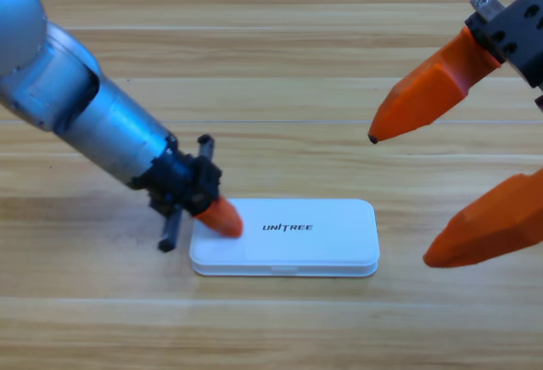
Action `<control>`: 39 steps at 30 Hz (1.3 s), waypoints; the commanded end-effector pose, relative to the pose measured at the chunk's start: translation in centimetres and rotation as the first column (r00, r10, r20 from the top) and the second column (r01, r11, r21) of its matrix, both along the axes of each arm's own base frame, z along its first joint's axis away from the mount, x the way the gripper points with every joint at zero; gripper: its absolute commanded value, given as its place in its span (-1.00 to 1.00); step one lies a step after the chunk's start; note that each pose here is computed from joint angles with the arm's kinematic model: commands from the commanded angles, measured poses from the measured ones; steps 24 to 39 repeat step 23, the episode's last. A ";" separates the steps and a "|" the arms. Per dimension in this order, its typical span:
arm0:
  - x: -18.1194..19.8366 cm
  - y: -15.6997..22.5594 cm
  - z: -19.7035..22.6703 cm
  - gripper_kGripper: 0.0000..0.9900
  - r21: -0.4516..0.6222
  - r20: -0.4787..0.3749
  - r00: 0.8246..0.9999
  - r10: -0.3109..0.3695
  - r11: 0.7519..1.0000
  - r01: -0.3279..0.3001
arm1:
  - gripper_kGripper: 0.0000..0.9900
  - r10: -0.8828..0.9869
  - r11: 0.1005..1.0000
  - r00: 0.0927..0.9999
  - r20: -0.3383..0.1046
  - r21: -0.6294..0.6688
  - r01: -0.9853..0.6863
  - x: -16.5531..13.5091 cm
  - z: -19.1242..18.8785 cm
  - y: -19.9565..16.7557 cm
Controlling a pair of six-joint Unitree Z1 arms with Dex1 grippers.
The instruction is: Clean up eraser and pencils
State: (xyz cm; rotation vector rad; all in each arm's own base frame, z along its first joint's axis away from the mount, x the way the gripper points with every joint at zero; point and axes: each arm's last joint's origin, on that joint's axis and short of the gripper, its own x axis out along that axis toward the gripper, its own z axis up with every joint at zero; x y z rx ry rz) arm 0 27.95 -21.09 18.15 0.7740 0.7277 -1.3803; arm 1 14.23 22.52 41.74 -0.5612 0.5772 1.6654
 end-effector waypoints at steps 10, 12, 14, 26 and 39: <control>-12.6 6.0 21.7 1.00 -0.088 0.164 0.986 0.033 0.996 -0.019 | 0.85 0.003 1.000 0.999 -0.042 -0.018 -0.003 0.8 -1.3 0.7; -14.9 6.3 22.5 1.00 -0.123 0.158 0.987 0.009 0.992 0.011 | 0.85 0.002 1.000 0.999 -0.043 -0.020 -0.003 0.8 -1.3 0.8; -16.6 6.1 22.8 1.00 -0.159 0.123 0.992 -0.031 0.986 0.050 | 0.85 0.002 1.000 0.999 -0.042 -0.020 -0.002 0.8 -1.4 0.8; -17.7 3.8 22.0 1.00 -0.189 0.021 0.988 -0.153 0.970 0.154 | 0.85 0.002 1.000 0.999 -0.045 -0.022 -0.003 0.8 -1.4 0.8; -17.7 3.8 22.0 1.00 -0.189 0.021 0.988 -0.153 0.970 0.154 | 0.85 0.002 1.000 0.999 -0.045 -0.022 -0.003 0.8 -1.4 0.8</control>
